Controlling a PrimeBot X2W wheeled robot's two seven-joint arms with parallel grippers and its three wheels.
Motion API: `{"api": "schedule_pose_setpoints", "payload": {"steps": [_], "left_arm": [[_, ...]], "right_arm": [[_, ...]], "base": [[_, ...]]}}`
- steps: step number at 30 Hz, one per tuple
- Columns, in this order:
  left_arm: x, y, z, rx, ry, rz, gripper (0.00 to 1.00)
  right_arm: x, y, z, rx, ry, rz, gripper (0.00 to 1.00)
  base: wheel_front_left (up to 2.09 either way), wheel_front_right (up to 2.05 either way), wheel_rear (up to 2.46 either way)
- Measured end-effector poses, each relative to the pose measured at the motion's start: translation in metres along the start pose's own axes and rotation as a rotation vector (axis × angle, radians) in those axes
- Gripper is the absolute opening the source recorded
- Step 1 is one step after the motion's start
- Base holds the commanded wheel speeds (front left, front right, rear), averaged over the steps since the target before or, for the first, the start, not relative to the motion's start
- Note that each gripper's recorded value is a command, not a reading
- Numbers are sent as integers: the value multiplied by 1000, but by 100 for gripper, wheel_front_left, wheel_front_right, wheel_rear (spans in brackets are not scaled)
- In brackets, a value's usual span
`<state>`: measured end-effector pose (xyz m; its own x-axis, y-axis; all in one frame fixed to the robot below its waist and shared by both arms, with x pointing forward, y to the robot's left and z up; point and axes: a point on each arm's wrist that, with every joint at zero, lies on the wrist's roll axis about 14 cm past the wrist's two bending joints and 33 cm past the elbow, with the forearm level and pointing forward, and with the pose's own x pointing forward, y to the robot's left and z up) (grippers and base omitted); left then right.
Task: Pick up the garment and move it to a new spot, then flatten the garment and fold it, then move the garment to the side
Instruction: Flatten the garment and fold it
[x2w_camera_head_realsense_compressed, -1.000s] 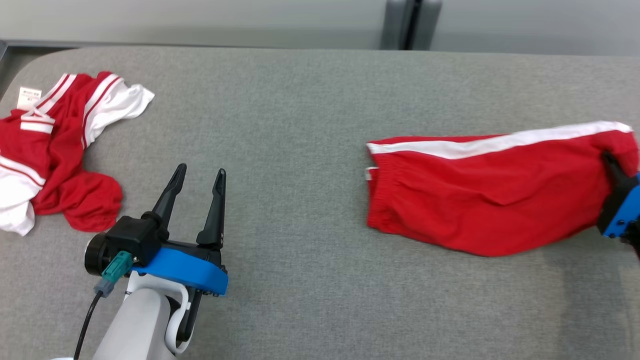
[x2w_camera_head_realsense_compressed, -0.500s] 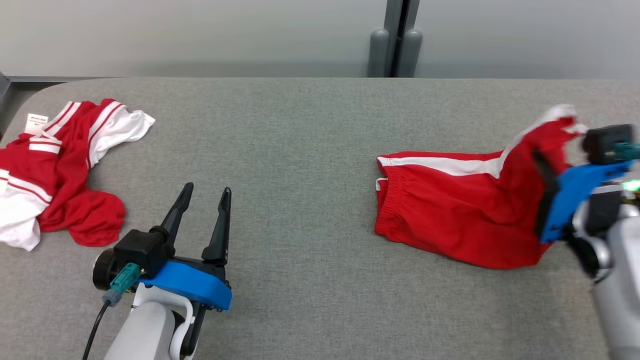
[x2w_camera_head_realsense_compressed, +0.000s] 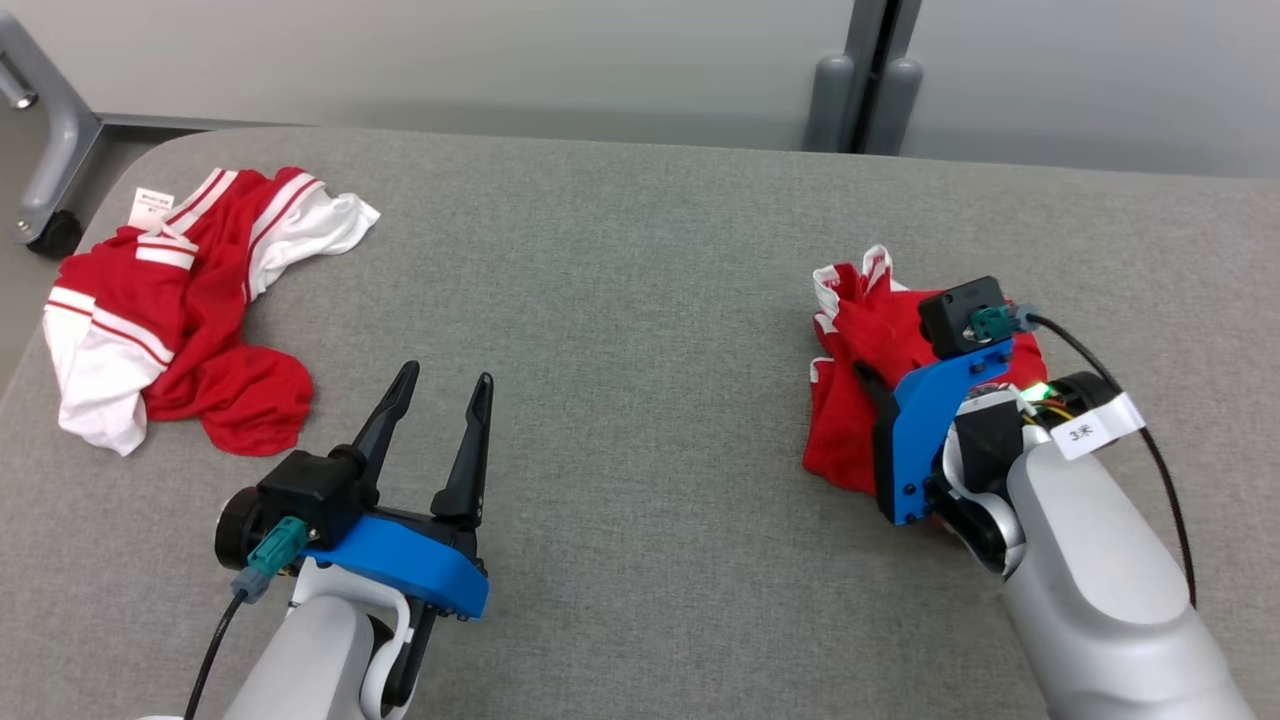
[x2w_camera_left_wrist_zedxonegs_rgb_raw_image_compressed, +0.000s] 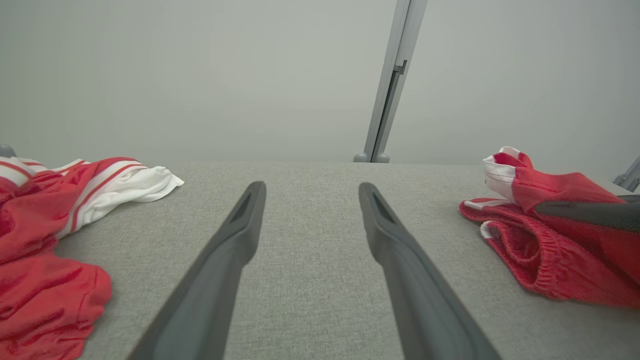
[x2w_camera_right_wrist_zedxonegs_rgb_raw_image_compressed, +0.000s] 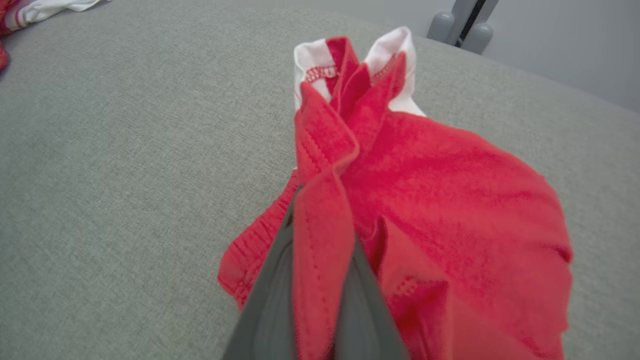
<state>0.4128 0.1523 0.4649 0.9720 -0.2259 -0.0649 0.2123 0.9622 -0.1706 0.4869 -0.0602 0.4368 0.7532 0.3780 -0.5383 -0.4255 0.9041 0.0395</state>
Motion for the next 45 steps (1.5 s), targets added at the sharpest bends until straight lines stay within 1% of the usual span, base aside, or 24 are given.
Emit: {"api": "schedule_pose_setpoints", "payload": {"steps": [1,3,6,9,11,12,14,15,19,21,22,23,24,26,32,37,41,43,45], "left_arm": [[-1,1,-1,0,2,4,100],[-3,4,-2,0,7,13,100],[-4,7,-2,1,7,21,100],[-5,8,1,2,-2,25,100],[-5,9,3,3,-6,27,100],[-6,9,3,4,-8,28,100],[-8,11,5,7,-12,33,100],[-8,11,8,11,-20,31,100],[-8,6,12,23,-29,15,100],[-8,4,12,25,-30,10,100],[-8,4,12,26,-29,7,100],[-8,3,12,28,-27,3,100],[-8,3,11,32,-22,0,100],[-7,2,9,37,-17,-6,100],[-6,3,11,44,-19,-10,100],[-6,3,13,47,-25,-10,100],[-7,2,14,44,-28,-10,100],[-8,3,14,37,-30,-1,100],[-9,3,14,35,-31,1,100]], "right_arm": [[3,4,-4,3,13,8,100],[8,13,-5,15,11,31,100],[11,28,7,58,-34,79,100],[3,41,38,156,-159,140,100],[-8,36,58,179,-245,148,100],[-14,26,64,177,-279,129,100],[-28,-6,66,156,-321,55,100],[-41,-38,62,153,-339,-28,100],[-61,-85,39,112,-312,-173,100],[-65,-97,23,93,-281,-218,100],[-65,-98,15,87,-262,-228,47],[-64,-99,8,81,-250,-235,2],[-62,-98,1,50,-228,-239,0],[-57,-91,-9,3,-196,-230,0],[-32,-38,-32,-27,-98,-101,0],[-25,22,-40,0,-48,66,0],[-37,68,-45,37,-30,207,0],[-45,79,-40,67,-56,253,0],[-54,78,-30,80,-107,260,0]], "base": [[0,0,0],[0,0,0],[0,0,0],[0,0,0],[0,0,0],[0,0,0],[0,0,0],[0,0,0],[0,0,0],[0,0,0],[0,0,0],[0,0,0],[0,0,0],[0,0,0],[0,0,0],[0,0,0],[0,0,0],[0,0,0],[0,0,0]]}}
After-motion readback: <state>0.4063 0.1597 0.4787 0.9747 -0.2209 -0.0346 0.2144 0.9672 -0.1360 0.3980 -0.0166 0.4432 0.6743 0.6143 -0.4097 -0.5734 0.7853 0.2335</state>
